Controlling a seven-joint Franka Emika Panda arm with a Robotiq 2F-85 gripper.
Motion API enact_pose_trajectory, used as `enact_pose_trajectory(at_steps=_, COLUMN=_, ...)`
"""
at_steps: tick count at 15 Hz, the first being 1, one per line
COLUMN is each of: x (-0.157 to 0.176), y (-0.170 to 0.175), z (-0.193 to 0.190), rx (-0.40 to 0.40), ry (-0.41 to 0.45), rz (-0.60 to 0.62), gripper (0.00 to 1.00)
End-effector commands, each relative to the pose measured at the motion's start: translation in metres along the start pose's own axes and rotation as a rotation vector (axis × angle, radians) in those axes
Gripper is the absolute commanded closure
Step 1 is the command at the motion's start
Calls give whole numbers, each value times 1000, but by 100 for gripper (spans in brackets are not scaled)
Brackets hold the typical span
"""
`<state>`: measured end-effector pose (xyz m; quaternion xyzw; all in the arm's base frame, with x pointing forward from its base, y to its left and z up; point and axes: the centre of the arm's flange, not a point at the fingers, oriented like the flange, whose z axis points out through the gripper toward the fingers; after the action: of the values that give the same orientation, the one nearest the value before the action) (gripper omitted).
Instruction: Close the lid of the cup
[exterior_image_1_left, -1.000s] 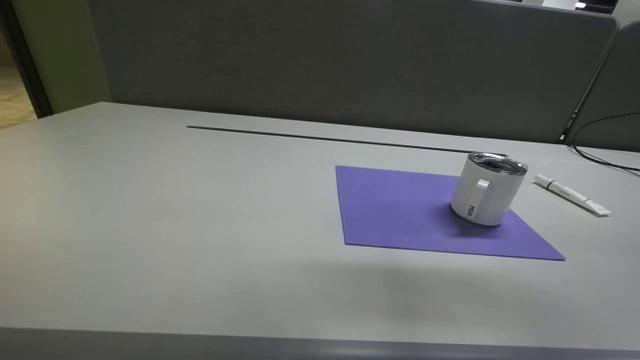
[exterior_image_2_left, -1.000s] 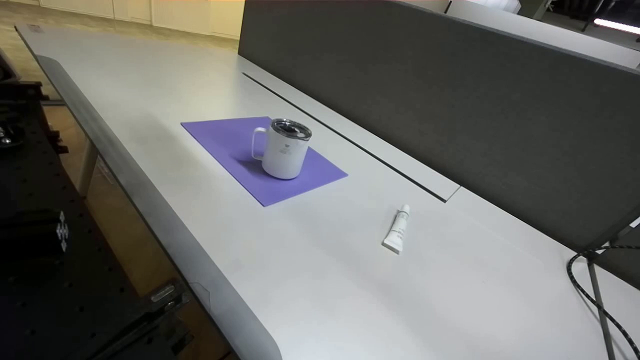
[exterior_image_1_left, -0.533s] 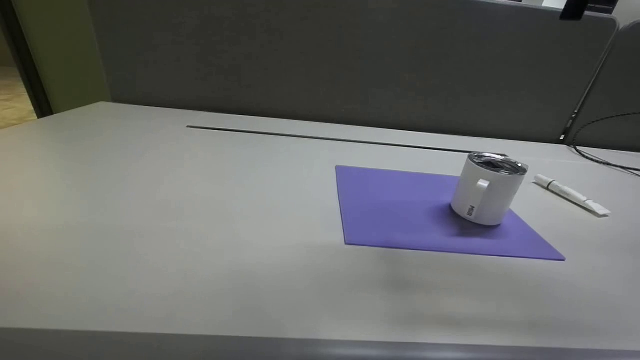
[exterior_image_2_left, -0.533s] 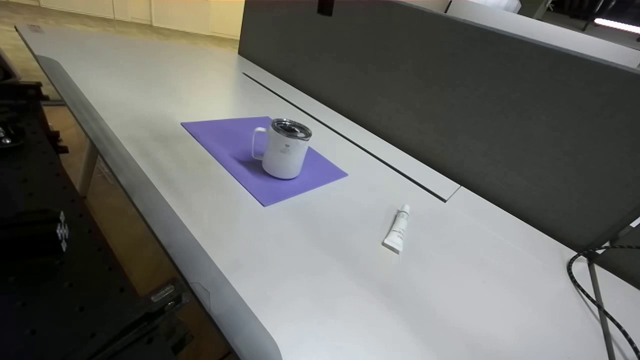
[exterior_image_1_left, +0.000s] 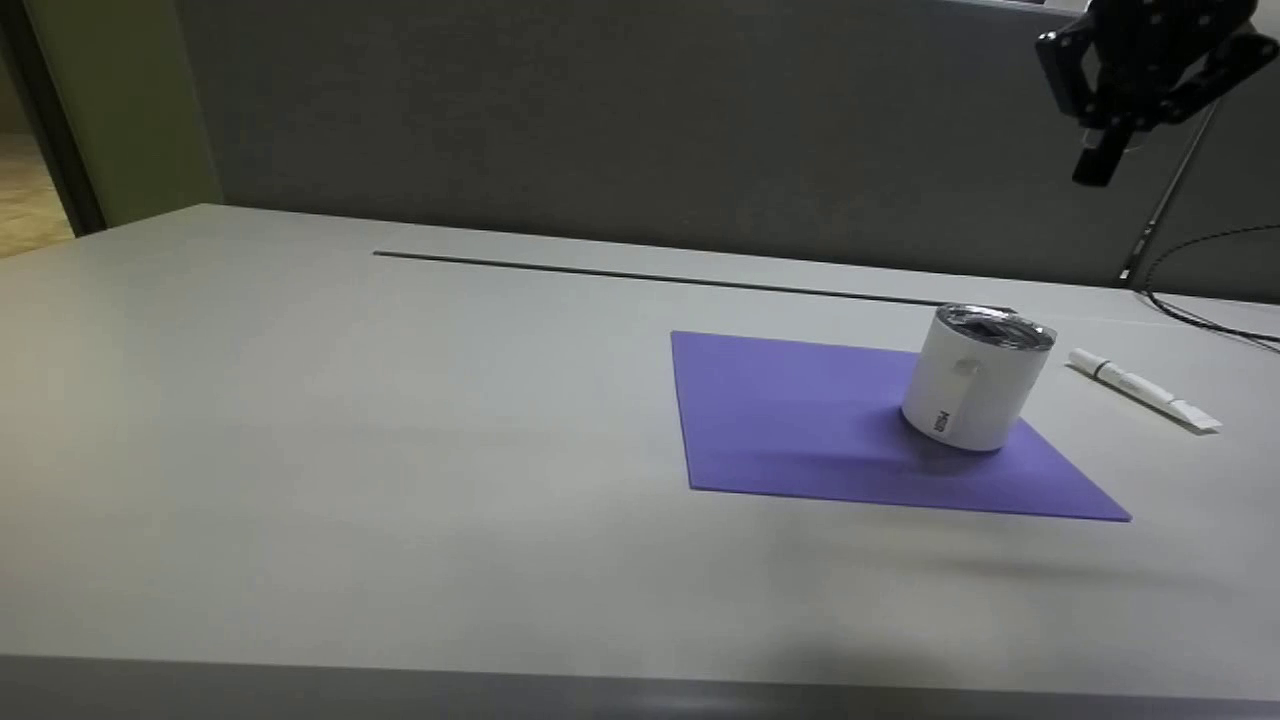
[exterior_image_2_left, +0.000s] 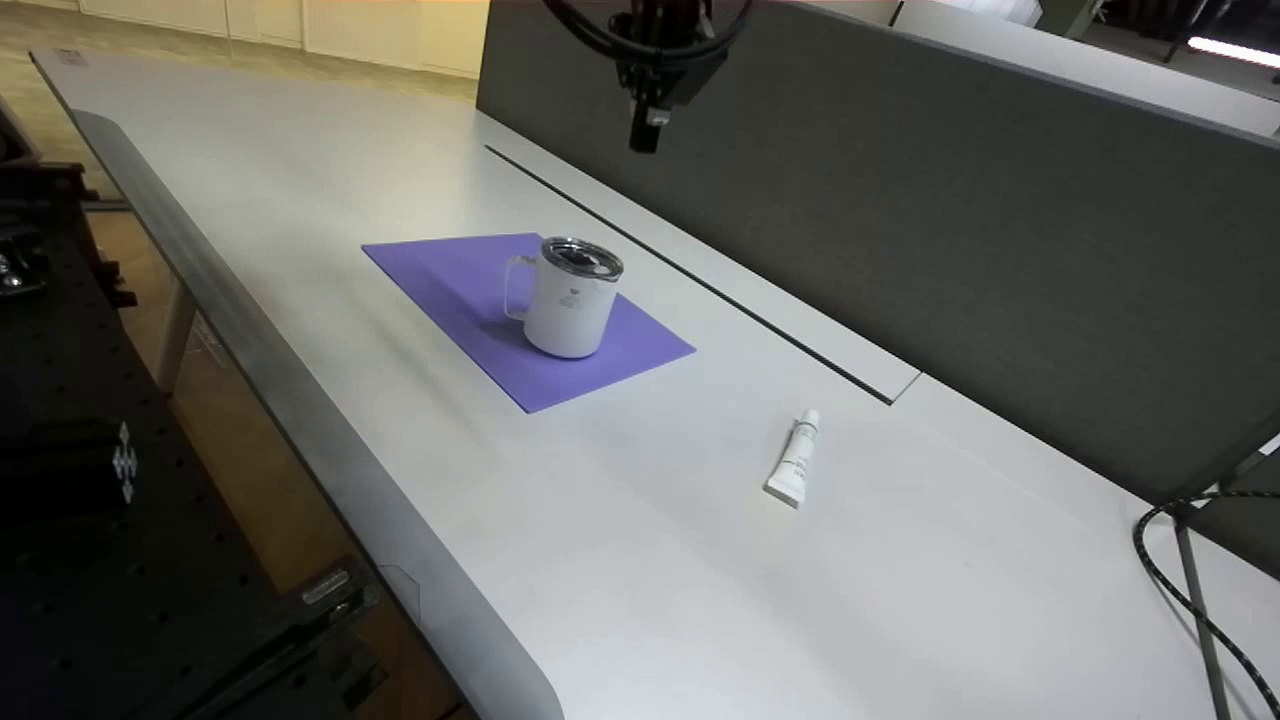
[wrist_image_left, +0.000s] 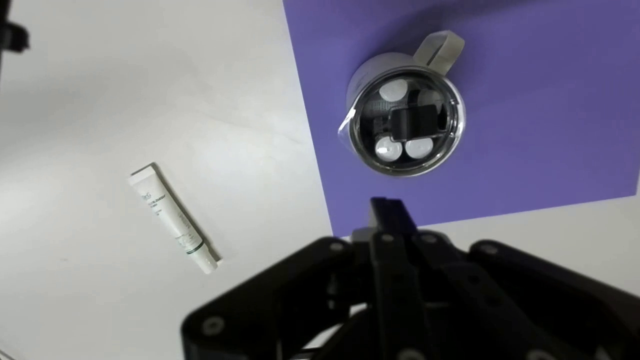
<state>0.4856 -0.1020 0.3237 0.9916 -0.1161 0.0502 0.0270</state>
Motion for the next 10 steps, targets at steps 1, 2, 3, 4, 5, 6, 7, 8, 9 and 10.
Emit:
enact_pose_trajectory(at_steps=1, x=-4, y=5, z=27, rx=8, ry=-2, rz=-8, gripper=100)
enact_pose_trajectory(at_steps=2, x=-4, y=6, z=32, rx=3, ry=-29, rz=9, gripper=100)
enact_pose_trajectory(at_steps=3, x=-4, y=2, z=24, rx=-1, ry=-17, rz=-6, gripper=99)
enact_pose_trajectory(at_steps=4, x=-5, y=3, z=31, rx=-3, ry=-29, rz=-5, gripper=99)
enact_pose_trajectory(at_steps=5, x=-6, y=3, z=34, rx=-4, ry=-36, rz=-4, gripper=99)
enact_pose_trajectory(at_steps=6, x=-6, y=4, z=35, rx=-4, ry=-38, rz=-4, gripper=99)
enact_pose_trajectory(at_steps=7, x=-6, y=4, z=35, rx=-4, ry=-38, rz=-4, gripper=99)
enact_pose_trajectory(at_steps=8, x=-6, y=4, z=35, rx=-4, ry=-38, rz=-3, gripper=99)
enact_pose_trajectory(at_steps=9, x=-6, y=4, z=35, rx=-4, ry=-38, rz=-3, gripper=99)
enact_pose_trajectory(at_steps=10, x=-6, y=4, z=35, rx=-4, ry=-38, rz=-3, gripper=99)
